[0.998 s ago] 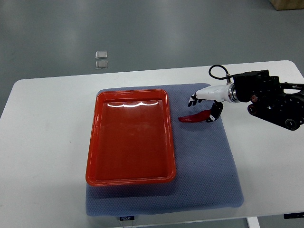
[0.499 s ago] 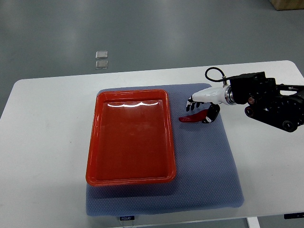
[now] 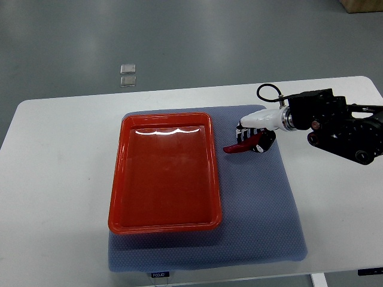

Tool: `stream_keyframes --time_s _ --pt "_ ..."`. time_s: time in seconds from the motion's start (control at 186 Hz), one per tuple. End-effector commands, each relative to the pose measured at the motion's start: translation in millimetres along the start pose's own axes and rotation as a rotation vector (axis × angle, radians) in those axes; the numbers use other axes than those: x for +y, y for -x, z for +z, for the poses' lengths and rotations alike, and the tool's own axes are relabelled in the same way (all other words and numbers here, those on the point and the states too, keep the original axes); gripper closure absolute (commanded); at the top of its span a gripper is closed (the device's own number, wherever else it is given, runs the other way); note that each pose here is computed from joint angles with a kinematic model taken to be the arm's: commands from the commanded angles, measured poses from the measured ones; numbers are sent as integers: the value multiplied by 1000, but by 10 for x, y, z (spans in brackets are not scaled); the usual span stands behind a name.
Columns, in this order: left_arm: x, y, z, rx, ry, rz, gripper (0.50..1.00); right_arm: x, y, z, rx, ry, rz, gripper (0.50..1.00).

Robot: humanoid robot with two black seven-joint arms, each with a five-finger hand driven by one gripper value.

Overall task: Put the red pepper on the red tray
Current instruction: 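Close the right hand fingers around the red pepper, then lift the pepper with the right hand and carry it over the tray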

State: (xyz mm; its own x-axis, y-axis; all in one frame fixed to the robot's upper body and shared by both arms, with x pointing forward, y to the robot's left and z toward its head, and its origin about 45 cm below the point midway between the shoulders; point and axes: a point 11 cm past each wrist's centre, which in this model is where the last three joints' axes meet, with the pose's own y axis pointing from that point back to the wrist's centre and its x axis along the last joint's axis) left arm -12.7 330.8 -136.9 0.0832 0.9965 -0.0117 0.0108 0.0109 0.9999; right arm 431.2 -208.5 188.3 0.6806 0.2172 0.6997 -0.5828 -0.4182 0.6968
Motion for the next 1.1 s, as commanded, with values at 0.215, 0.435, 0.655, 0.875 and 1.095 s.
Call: stream_keyframes --time_s 0.215,0.435,0.655,0.875,1.095 --pt "0 0 1 0 1 0 500 49 -194 -23 11 -2 32 979" --pt "0 0 -1 0 -1 0 500 140 -524 -62 35 -1 98 975" --pt "0 0 -1 0 -1 0 500 135 -844 -380 51 -62 163 961" --pt "0 0 1 0 1 0 500 -15 -925 -925 46 -179 179 955" --pt "0 0 1 0 1 0 500 -129 -901 -1362 46 -273 184 946"
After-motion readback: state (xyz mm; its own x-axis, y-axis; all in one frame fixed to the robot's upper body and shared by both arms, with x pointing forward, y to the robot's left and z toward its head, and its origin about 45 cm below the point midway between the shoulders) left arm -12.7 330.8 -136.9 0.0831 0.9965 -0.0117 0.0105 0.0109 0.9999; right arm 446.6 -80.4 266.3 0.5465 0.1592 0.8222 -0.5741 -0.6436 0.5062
